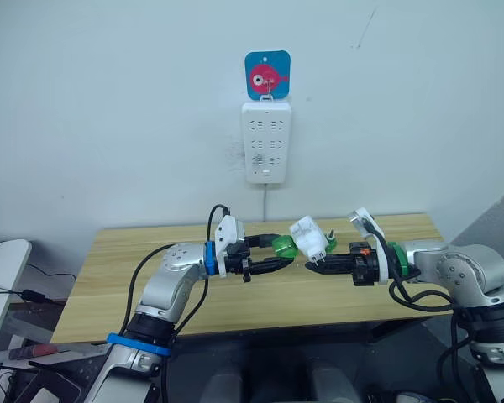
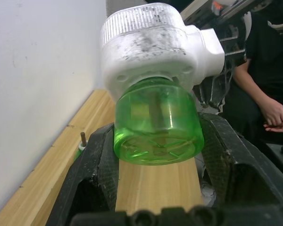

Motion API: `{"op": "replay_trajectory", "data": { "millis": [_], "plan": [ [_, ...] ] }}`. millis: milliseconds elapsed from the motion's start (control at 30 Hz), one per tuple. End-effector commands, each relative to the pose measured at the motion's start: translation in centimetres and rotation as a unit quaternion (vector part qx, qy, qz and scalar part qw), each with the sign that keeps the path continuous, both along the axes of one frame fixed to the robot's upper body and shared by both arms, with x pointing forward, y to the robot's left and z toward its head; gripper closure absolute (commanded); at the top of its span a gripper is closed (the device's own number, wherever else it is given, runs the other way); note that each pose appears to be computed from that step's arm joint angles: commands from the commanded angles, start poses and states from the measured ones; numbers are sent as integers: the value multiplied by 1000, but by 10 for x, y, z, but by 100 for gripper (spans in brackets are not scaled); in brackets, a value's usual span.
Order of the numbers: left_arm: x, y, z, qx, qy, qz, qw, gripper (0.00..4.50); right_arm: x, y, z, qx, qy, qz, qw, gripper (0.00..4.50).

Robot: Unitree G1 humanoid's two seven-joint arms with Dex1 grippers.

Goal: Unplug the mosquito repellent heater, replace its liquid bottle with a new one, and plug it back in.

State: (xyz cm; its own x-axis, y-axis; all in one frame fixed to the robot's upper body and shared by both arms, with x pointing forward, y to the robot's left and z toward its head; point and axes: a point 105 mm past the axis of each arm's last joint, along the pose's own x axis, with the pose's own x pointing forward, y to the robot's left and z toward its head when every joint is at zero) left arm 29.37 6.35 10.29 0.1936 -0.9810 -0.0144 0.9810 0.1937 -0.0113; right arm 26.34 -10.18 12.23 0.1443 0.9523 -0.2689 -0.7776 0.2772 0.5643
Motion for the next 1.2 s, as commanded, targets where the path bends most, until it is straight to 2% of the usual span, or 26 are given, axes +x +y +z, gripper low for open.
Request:
{"op": "replay_trajectory", "data": {
  "millis": [33, 333, 667, 967, 1200],
  "plan": [
    [-1, -2, 6, 2, -19, -6, 1000, 226, -6, 10, 25, 32, -34, 27, 999, 447],
    [-1, -2, 6, 5, -18, -9, 1000, 226, -19, 17, 32, 3, -72, 71, 995, 447],
    [-3, -3, 4, 8, -13, -16, 1000, 226, -10, 21, 34, 6, -87, 51, 995, 447],
    [-8, -5, -3, 30, -21, -31, 999, 226, -5, 32, 52, 35, -102, 58, 992, 447],
    [-9, -6, -6, 38, -25, -36, 998, 226, -3, 39, 56, 37, -114, 58, 991, 447]
  ]
}}
